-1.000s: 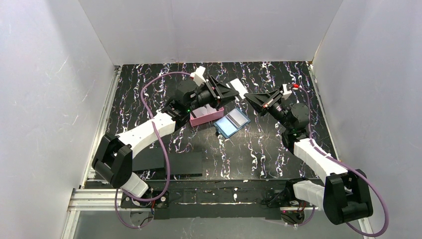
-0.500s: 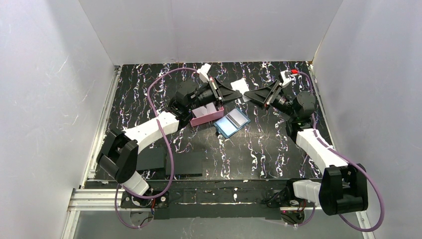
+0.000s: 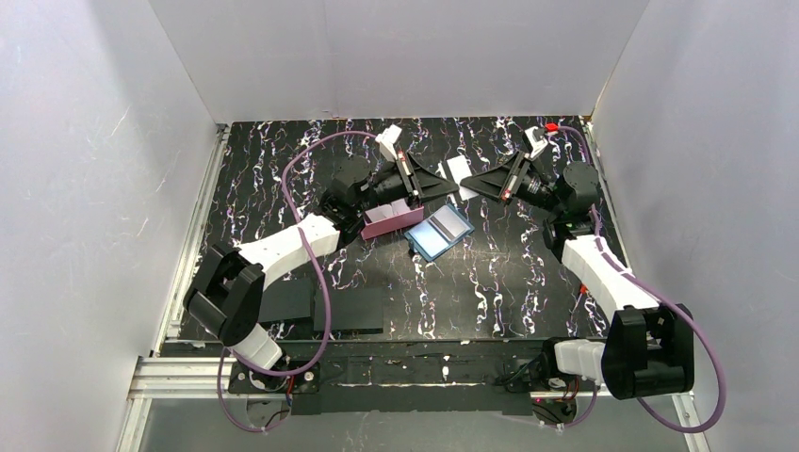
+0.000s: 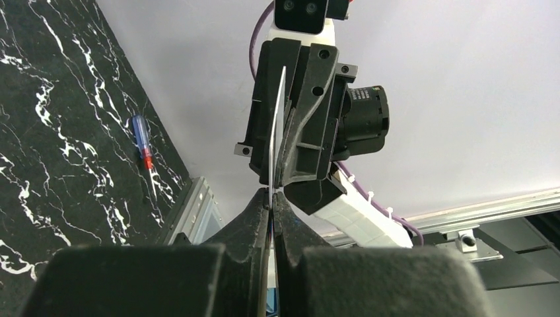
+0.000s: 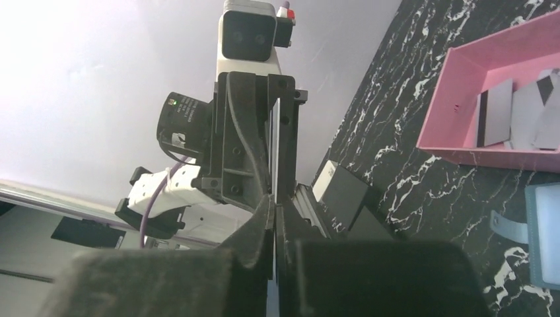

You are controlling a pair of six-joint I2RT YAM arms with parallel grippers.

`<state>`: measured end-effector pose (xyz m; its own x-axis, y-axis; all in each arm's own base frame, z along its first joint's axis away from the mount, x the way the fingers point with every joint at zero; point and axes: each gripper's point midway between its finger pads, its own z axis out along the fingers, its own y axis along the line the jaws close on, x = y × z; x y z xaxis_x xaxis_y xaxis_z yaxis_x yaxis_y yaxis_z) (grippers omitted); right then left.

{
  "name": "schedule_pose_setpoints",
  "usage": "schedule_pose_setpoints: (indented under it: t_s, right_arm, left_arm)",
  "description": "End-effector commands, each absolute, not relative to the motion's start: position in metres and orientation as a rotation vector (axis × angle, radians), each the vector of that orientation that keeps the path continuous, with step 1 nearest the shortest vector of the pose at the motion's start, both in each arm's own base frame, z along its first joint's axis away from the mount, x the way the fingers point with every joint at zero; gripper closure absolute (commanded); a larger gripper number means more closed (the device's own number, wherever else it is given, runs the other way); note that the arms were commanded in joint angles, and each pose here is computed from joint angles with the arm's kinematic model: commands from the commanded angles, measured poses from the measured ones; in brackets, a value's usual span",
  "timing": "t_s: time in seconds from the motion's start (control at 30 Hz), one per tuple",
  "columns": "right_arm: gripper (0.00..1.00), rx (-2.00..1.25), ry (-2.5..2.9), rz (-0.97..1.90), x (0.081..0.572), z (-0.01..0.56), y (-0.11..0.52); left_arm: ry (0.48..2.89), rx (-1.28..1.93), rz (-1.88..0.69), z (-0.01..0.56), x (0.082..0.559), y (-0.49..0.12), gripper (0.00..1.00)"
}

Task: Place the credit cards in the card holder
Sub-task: Pick up the credit card from the card holder.

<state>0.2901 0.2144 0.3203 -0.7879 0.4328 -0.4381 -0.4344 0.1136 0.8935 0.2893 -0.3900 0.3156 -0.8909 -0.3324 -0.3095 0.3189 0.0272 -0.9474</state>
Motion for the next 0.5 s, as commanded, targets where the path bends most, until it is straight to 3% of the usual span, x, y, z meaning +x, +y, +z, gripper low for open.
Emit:
schedule_pose_setpoints:
  t_s: [0.0, 0.03, 0.1, 0.17, 0.3, 0.47]
  right_arm:
    - [0.99, -0.027, 1.713, 1.67, 0.304, 0.328, 0.2]
    - [0.99, -0.02, 1.73, 1.631, 0.311, 0.32, 0.194]
    - [0.99, 0.021, 1.861, 1.447, 0.331, 0.285, 0.176]
    - [0.99, -0.037, 1.96, 1.145, 0.35, 0.25, 0.155]
    - [0.99, -0.237, 2.009, 0.894, 0.369, 0.201, 0.155]
    - [0.99, -0.492, 2.051, 0.831, 0.375, 0.16, 0.177]
  left_arm:
    - [1.832, 0.044, -1.914, 0.318, 0.286, -0.386, 1.0]
    - [1.865, 0.025, -1.889, 0.309, 0.289, -0.385, 0.94]
    - [2.01, 0.0, -1.778, 0.273, 0.293, -0.382, 0.7]
    - [2.189, -0.006, -1.612, 0.233, 0.294, -0.376, 0.61]
    - [2.393, 0.051, -1.315, 0.171, 0.294, -0.358, 0.58]
    - [2.513, 0.098, -1.027, 0.131, 0.296, -0.345, 0.8]
